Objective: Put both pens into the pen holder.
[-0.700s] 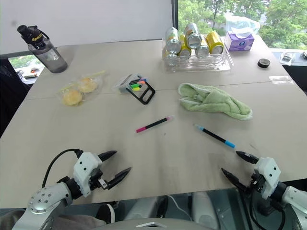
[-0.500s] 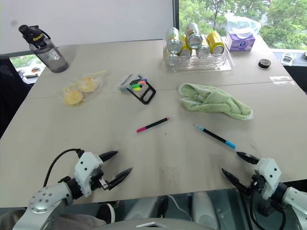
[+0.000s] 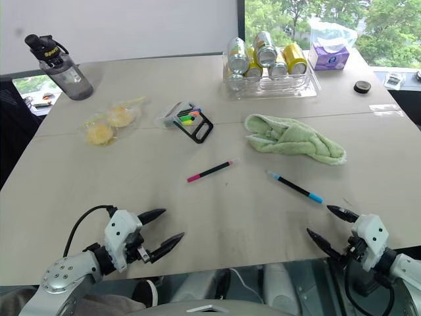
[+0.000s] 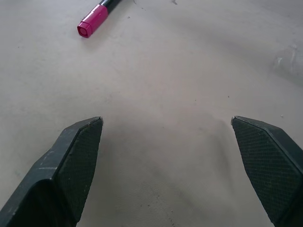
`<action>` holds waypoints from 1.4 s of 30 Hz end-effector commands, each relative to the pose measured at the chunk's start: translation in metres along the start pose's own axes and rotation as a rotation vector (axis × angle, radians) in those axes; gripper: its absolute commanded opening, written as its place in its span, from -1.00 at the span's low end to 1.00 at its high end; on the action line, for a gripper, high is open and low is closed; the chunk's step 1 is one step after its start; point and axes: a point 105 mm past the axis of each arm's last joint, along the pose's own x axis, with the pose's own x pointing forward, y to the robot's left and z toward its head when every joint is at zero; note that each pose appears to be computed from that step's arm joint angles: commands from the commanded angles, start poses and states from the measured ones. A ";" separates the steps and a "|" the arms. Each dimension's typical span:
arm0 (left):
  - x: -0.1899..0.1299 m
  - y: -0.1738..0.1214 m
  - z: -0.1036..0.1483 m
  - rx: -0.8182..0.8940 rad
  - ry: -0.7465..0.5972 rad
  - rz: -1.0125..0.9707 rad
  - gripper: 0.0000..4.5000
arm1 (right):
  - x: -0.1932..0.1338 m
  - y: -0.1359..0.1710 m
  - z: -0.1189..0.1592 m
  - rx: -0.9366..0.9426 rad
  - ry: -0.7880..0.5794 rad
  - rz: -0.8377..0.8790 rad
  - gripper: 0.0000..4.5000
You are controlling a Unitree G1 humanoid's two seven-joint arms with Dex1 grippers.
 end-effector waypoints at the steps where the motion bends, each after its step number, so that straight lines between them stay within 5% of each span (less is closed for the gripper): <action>1: -0.001 -0.001 0.009 0.026 -0.034 -0.001 0.99 | -0.002 -0.012 0.015 -0.020 -0.053 -0.043 0.99; 6: -0.007 0.024 0.031 0.054 -0.083 0.040 0.99 | 0.023 -0.043 0.053 -0.081 -0.142 -0.109 0.99; 16: -0.007 0.044 0.131 0.189 -0.192 -0.155 0.99 | 0.125 -0.105 0.115 -0.194 -0.094 -0.005 0.99; 22: -0.010 0.042 0.160 0.194 -0.228 -0.181 0.99 | 0.179 -0.117 0.105 -0.151 0.094 0.047 0.99; 29: -0.011 0.033 0.159 0.166 -0.217 -0.187 0.99 | 0.191 -0.122 0.089 -0.093 0.187 0.015 0.99; 39: -0.008 0.034 0.158 0.141 -0.222 -0.212 1.00 | 0.176 -0.132 0.091 -0.046 0.143 -0.025 -0.92; 42: -0.004 0.035 0.163 0.149 -0.234 -0.230 1.00 | 0.158 -0.141 0.104 -0.012 0.087 -0.060 -0.95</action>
